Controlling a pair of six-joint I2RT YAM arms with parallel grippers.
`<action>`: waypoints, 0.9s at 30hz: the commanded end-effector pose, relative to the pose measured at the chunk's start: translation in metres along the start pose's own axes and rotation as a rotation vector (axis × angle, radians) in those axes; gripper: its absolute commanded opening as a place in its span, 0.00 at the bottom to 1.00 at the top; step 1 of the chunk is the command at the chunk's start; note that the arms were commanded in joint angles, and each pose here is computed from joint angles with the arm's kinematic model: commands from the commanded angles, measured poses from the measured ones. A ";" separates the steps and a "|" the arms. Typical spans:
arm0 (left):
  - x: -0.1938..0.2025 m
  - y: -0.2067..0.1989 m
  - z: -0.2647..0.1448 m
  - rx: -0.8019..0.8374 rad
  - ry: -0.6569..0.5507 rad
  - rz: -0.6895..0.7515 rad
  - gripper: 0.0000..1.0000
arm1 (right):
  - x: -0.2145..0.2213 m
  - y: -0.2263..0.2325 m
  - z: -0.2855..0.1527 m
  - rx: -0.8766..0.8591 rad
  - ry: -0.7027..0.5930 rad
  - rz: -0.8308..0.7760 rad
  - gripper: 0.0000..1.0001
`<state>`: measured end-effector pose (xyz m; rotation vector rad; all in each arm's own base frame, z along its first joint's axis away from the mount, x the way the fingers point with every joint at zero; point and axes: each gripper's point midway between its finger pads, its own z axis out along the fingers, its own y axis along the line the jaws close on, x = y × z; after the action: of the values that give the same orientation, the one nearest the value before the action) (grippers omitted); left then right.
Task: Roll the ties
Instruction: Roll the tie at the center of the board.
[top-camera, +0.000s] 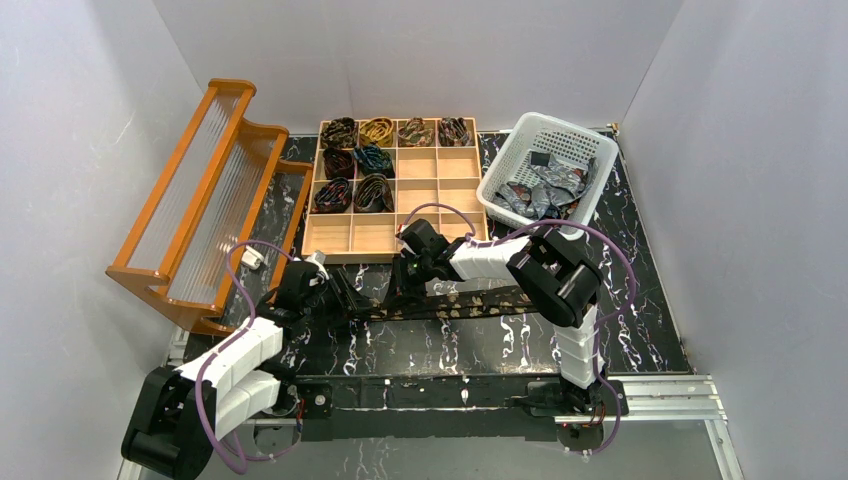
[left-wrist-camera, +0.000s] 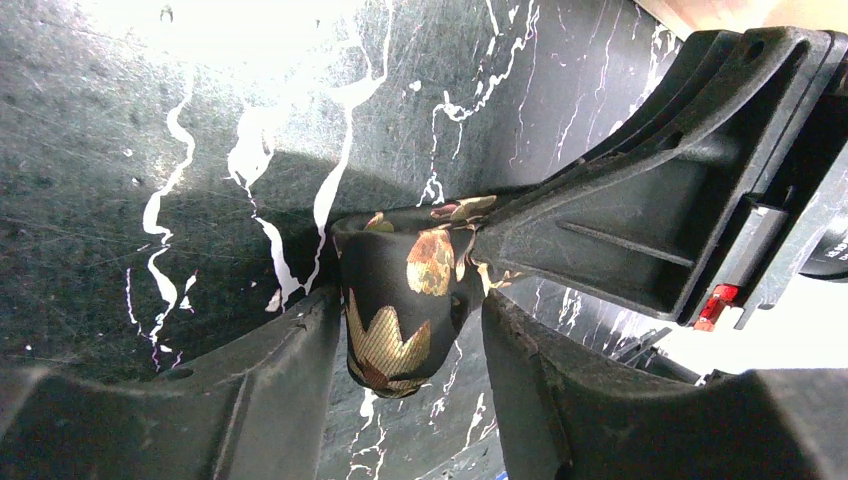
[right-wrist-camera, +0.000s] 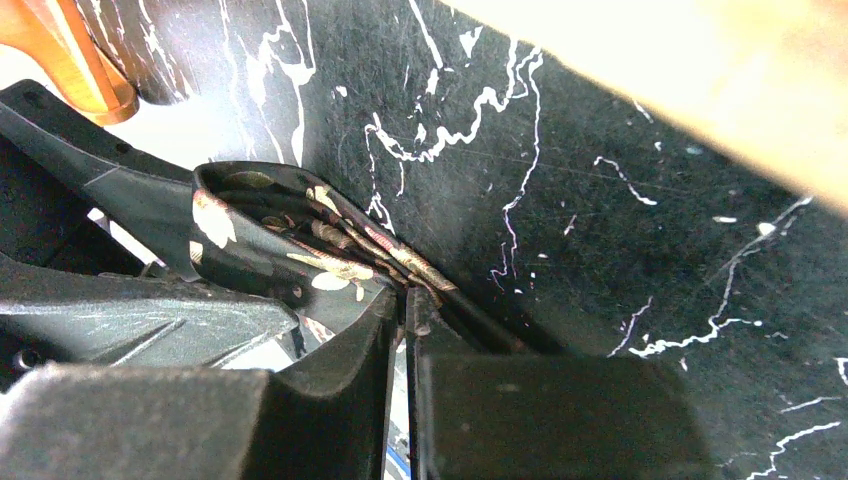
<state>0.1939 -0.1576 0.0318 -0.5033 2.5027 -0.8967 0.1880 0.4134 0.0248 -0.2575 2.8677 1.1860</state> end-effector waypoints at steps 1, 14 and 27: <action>-0.012 -0.003 -0.001 -0.012 -0.040 0.008 0.50 | 0.020 -0.043 0.011 0.137 0.057 0.021 0.16; -0.019 -0.001 0.000 -0.033 -0.067 0.002 0.22 | 0.016 -0.034 0.008 0.121 0.051 0.010 0.17; -0.025 -0.007 -0.009 -0.053 -0.070 0.044 0.04 | -0.013 0.003 -0.043 0.112 -0.126 -0.160 0.42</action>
<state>0.2055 -0.1511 0.0393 -0.5089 2.4877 -0.8245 0.1919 0.4071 0.0481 -0.3653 2.7812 1.1447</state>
